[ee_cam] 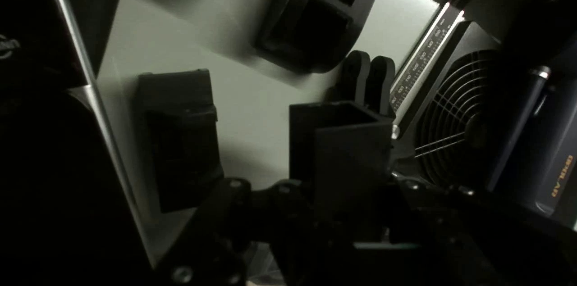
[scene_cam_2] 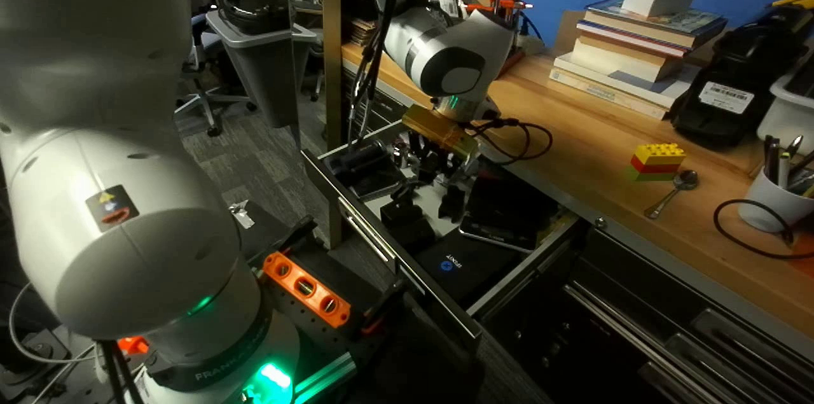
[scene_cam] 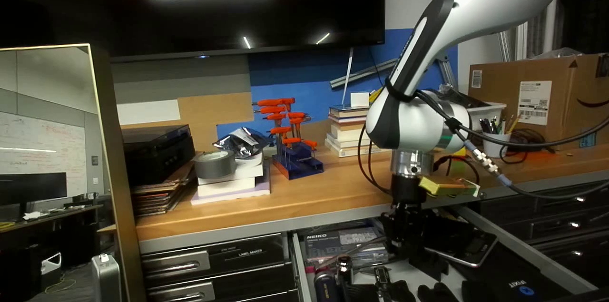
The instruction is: Put the black objects into the the drawer then close the drawer.
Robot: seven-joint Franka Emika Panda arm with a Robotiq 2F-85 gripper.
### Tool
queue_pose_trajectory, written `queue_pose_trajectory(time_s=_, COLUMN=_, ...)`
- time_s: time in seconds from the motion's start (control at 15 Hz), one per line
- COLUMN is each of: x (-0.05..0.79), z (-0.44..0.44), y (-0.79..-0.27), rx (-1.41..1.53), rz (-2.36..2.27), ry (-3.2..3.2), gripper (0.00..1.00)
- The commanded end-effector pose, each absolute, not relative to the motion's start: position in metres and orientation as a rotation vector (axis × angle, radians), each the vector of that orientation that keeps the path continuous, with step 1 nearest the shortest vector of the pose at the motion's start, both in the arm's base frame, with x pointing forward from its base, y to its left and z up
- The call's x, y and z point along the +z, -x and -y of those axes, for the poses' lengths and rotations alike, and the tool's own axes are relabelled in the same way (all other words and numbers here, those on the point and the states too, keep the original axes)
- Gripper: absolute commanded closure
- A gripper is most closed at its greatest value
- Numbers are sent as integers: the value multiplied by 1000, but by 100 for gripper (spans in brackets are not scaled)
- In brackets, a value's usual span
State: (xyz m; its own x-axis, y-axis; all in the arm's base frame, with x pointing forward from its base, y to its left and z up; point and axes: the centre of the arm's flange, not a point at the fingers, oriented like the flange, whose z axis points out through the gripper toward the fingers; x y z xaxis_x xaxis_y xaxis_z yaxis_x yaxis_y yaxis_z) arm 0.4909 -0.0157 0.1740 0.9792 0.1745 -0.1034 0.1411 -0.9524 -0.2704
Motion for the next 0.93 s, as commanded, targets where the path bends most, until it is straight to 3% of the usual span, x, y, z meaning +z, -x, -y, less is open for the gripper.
queue_pose_trajectory(time_s=0.0, x=159, z=17, y=-490, rx=123, rz=220, ry=2842, gripper=85)
queue_pose_trajectory(time_s=0.73, x=143, z=31, y=-484, rx=132, rz=172, ry=2808, gripper=84)
queue_pose_trajectory(time_s=0.8, x=143, z=32, y=-483, rx=138, rz=171, ry=2807, gripper=60)
queue_pose_trajectory(time_s=0.87, x=142, z=32, y=-483, rx=141, rz=167, ry=2806, gripper=59)
